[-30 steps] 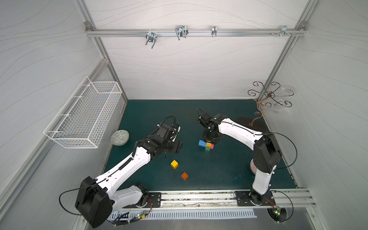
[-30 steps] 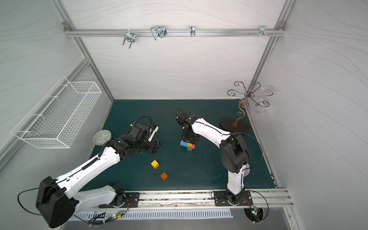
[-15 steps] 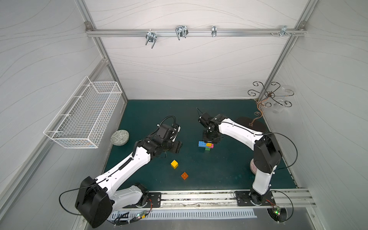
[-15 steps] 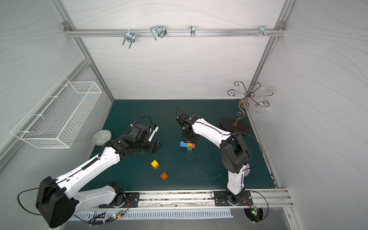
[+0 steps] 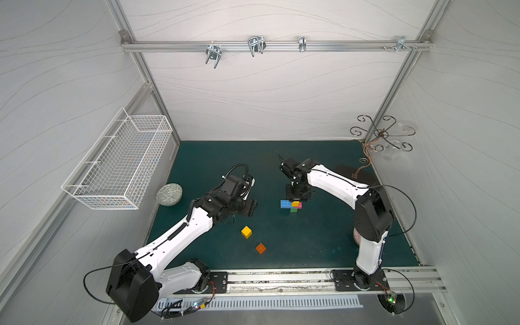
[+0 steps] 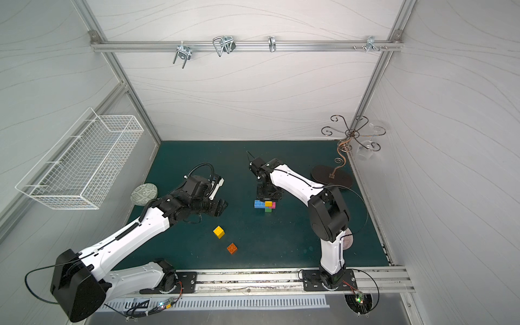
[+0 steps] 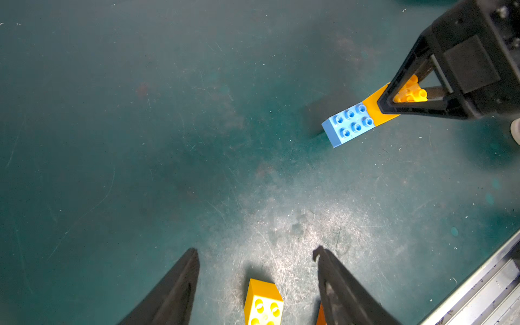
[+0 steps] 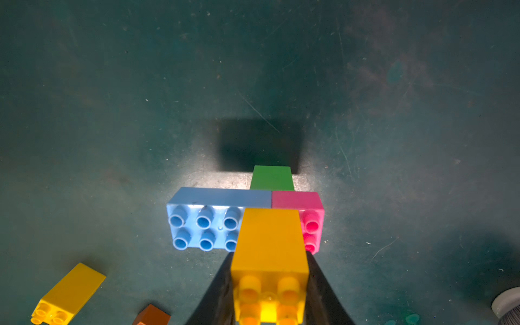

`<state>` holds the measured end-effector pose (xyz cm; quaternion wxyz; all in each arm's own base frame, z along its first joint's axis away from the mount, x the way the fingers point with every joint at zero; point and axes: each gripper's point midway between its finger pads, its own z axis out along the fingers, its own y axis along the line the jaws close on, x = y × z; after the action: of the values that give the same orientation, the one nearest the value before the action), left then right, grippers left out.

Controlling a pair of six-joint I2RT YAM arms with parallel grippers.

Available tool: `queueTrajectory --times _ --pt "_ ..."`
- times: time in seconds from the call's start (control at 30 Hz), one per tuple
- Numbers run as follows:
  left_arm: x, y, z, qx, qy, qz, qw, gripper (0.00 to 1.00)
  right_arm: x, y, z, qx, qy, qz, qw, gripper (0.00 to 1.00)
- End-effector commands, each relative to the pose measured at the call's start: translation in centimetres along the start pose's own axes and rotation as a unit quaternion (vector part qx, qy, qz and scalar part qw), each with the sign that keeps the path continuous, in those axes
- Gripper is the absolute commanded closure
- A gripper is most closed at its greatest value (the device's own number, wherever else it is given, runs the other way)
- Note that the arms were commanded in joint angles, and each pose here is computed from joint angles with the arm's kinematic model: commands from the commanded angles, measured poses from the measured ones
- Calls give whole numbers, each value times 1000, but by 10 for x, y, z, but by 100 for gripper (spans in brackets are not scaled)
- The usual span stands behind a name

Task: Assemble the number 4 with lego
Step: Assemble the lego brick with the lego brick.

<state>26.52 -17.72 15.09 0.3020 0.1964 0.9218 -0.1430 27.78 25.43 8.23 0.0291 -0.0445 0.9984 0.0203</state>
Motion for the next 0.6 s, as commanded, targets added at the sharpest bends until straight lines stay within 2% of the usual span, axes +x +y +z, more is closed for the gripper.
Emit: queueTrajectory --times 0.0,0.37,0.57 --pt "-13 0 -8 0 -29 -3 1000 31 41 -10 65 33 101 -15 994 100" --pt "-14 2 -10 -4 -33 -4 999 31 27 -2 38 11 56 -15 998 100" --pt "-14 2 -10 -6 -34 -4 999 31 22 1 29 5 44 -16 999 92"
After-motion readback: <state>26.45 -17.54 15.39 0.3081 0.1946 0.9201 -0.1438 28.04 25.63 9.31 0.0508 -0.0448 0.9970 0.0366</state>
